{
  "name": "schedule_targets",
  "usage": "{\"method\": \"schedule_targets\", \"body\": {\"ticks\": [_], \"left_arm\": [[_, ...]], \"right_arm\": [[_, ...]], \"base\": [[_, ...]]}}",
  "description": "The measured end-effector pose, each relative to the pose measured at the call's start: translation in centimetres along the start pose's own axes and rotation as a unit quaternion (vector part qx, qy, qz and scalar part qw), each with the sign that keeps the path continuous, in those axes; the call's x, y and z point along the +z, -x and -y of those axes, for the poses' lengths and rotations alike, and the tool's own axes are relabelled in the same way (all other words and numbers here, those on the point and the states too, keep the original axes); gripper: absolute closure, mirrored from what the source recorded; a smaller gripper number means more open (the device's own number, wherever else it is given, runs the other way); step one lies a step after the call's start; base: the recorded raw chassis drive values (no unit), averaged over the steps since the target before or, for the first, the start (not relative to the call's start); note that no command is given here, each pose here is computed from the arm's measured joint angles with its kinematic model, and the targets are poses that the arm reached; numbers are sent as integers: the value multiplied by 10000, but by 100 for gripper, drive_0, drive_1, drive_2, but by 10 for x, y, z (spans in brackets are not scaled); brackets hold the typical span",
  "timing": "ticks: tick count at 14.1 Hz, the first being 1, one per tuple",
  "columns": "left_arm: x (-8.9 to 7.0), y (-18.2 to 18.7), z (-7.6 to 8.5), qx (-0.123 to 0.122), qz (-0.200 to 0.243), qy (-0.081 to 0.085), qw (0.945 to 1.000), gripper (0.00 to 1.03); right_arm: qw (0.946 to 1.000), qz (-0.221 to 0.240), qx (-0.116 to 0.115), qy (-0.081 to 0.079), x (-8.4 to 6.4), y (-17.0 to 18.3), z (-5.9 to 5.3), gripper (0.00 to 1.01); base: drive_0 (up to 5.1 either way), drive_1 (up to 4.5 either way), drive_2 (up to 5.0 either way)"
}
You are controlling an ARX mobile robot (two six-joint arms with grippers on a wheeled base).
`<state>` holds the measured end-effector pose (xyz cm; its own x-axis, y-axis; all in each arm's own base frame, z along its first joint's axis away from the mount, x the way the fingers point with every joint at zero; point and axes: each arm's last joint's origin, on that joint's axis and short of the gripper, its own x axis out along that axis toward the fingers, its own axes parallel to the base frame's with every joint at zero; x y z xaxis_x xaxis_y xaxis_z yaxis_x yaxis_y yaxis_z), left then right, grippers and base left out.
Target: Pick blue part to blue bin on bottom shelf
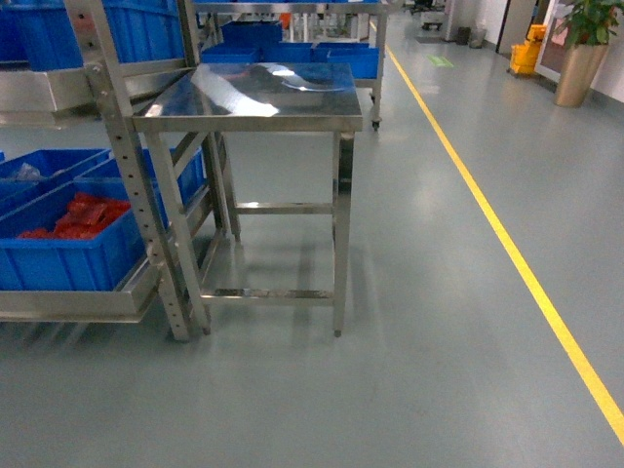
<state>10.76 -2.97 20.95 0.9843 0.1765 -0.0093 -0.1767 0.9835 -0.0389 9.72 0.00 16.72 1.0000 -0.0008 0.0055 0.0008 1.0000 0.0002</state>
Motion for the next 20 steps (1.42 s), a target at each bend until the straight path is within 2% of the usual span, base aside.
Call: {"method": "schedule_targets", "body": {"ticks": [20], "left_arm": [[0,0,0,0,-5,-3,10000,59]], "right_arm": [[10000,-19,2,0,0,0,0,3]], "base": [[2,434,-429]]}}
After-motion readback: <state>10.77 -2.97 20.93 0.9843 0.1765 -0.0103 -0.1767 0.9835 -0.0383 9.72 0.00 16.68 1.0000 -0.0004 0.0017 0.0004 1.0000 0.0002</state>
